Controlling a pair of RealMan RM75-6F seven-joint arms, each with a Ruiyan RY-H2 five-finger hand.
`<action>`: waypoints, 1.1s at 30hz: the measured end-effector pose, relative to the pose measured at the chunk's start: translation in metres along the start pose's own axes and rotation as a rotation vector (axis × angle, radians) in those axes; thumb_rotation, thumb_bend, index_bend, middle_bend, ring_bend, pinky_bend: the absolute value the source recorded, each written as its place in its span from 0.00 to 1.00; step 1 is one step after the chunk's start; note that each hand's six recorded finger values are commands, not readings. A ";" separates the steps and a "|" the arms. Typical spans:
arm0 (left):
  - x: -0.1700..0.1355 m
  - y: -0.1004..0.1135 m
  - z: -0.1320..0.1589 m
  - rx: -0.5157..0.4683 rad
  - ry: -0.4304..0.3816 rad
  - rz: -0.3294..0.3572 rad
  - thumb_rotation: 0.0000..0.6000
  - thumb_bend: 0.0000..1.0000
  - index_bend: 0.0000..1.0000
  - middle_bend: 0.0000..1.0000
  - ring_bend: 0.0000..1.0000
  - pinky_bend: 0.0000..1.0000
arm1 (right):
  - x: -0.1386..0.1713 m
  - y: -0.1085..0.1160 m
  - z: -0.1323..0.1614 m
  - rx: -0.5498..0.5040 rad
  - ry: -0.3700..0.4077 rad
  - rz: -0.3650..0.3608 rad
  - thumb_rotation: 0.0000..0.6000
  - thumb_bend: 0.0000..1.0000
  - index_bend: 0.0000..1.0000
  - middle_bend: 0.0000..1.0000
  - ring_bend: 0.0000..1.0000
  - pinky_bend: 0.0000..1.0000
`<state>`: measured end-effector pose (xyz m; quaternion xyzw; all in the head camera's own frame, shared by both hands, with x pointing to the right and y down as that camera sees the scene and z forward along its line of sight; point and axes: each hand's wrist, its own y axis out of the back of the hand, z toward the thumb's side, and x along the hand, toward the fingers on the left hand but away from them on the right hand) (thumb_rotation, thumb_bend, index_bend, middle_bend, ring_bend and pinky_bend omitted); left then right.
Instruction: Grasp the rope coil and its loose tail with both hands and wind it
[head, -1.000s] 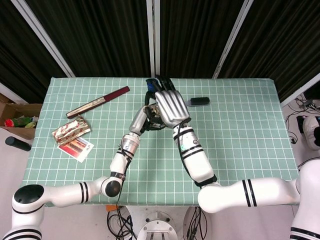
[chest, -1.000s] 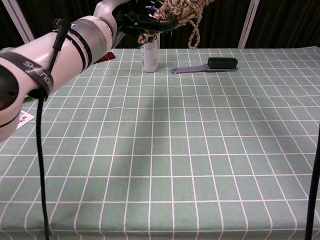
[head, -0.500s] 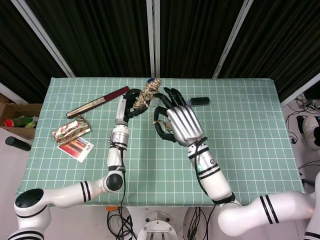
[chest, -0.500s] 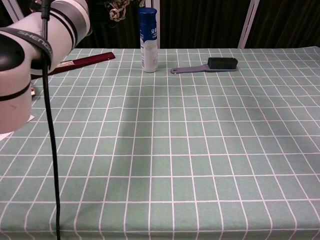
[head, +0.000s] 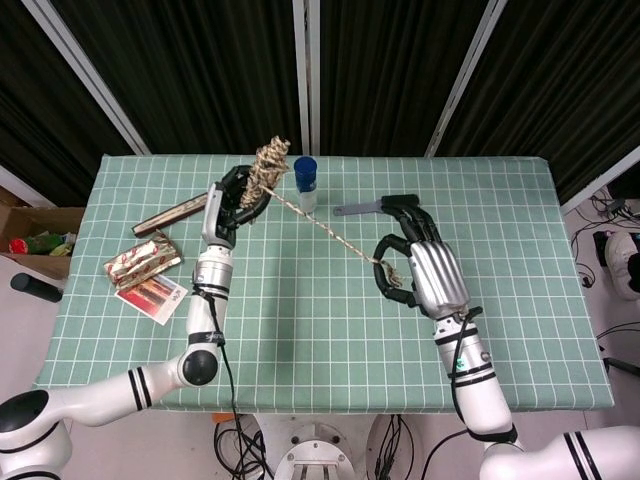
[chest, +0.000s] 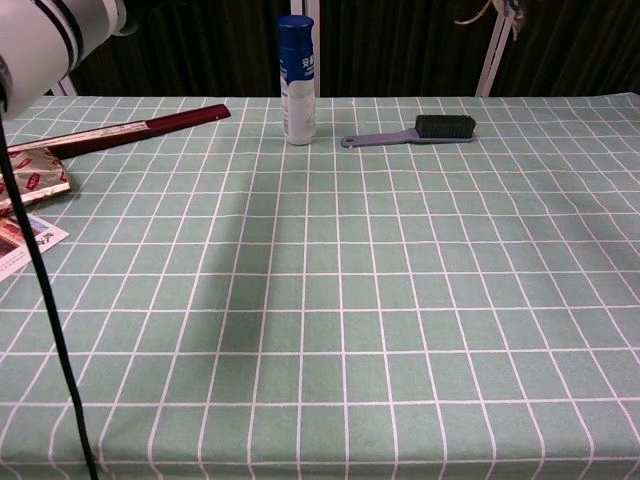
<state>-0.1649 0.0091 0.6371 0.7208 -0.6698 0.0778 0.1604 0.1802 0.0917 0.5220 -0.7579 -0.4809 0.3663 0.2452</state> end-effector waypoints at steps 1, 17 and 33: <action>-0.002 0.000 0.001 0.006 -0.004 -0.010 1.00 0.45 0.78 0.83 0.75 0.85 | 0.001 0.001 -0.004 -0.006 -0.008 -0.006 1.00 0.49 1.00 0.14 0.00 0.00; -0.030 0.006 0.009 0.022 -0.023 -0.158 1.00 0.45 0.78 0.83 0.75 0.85 | 0.005 -0.001 -0.067 -0.051 -0.134 -0.048 1.00 0.46 0.85 0.08 0.00 0.00; -0.036 0.011 0.014 0.000 -0.030 -0.185 1.00 0.45 0.78 0.83 0.75 0.85 | 0.020 0.013 -0.128 0.014 -0.229 -0.043 1.00 0.12 0.00 0.00 0.00 0.00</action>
